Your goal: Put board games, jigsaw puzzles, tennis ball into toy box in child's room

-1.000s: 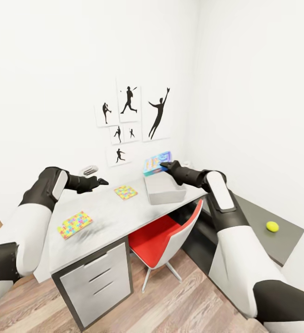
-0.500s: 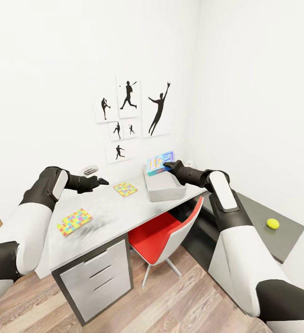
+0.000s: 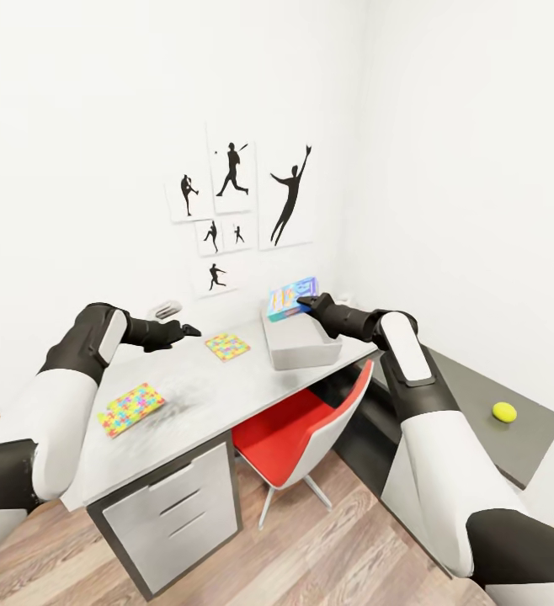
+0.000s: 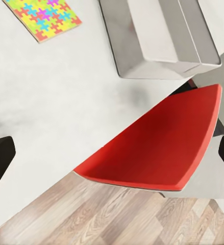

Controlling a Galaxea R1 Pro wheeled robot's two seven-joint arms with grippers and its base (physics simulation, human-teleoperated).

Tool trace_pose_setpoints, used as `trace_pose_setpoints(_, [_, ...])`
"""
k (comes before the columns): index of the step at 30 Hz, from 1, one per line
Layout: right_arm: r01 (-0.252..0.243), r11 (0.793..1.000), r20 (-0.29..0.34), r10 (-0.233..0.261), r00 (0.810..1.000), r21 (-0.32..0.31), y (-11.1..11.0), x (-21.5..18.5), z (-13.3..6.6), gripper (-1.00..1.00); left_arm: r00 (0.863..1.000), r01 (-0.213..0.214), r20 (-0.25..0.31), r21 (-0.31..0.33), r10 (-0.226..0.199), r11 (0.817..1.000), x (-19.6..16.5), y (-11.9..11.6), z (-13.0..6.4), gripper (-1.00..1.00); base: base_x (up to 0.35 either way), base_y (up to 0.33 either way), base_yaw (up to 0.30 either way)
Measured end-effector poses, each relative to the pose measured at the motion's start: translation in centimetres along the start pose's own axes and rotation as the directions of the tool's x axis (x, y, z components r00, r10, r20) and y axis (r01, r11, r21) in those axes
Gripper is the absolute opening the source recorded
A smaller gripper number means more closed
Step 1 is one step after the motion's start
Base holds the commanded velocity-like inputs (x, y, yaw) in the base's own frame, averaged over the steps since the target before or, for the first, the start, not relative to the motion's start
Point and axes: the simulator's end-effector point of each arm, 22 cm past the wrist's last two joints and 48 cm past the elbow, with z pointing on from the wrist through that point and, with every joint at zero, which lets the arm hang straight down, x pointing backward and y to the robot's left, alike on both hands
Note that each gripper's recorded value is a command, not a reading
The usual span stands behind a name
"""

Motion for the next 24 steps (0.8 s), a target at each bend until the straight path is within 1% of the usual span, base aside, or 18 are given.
trace_pose_setpoints(8, [0.004, 1.0, 0.006, -0.004, 1.0, 0.004, 0.03, -0.08, -0.03, -1.0, 1.0, -0.003, -0.002, 0.002, 0.003, 1.0, 0.1, -0.32, 0.13, 1.0, 0.162, -0.172, 0.0])
trace_pose_setpoints(13, [0.003, 1.0, 0.004, -0.003, 1.0, 0.014, -0.18, -0.04, 0.02, -1.0, 1.0, -0.004, -0.001, 0.002, 0.004, 1.0, 0.08, -0.3, 0.15, 1.0, 0.135, -0.043, 0.01])
trace_pose_setpoints(16, [0.002, 1.0, 0.003, -0.002, 1.0, 0.016, -0.26, 0.0, 0.02, -1.0, 1.0, -0.004, -0.001, 0.002, 0.004, 1.0, 0.07, -0.29, 0.11, 1.0, 0.178, -0.008, 0.129])
trace_pose_setpoints(20, [0.001, 1.0, 0.003, -0.001, 1.0, 0.015, -0.26, -0.01, 0.01, -1.0, 1.0, -0.003, -0.001, 0.002, 0.003, 1.0, 0.07, -0.28, 0.11, 1.0, 0.2, -0.002, 0.215])
trace_pose_setpoints(24, [-0.001, 1.0, 0.003, 0.001, 1.0, 0.014, -0.25, -0.02, 0.01, -1.0, 1.0, -0.004, -0.001, 0.002, 0.004, 1.0, 0.07, -0.28, 0.12, 1.0, 0.129, -0.049, 0.059])
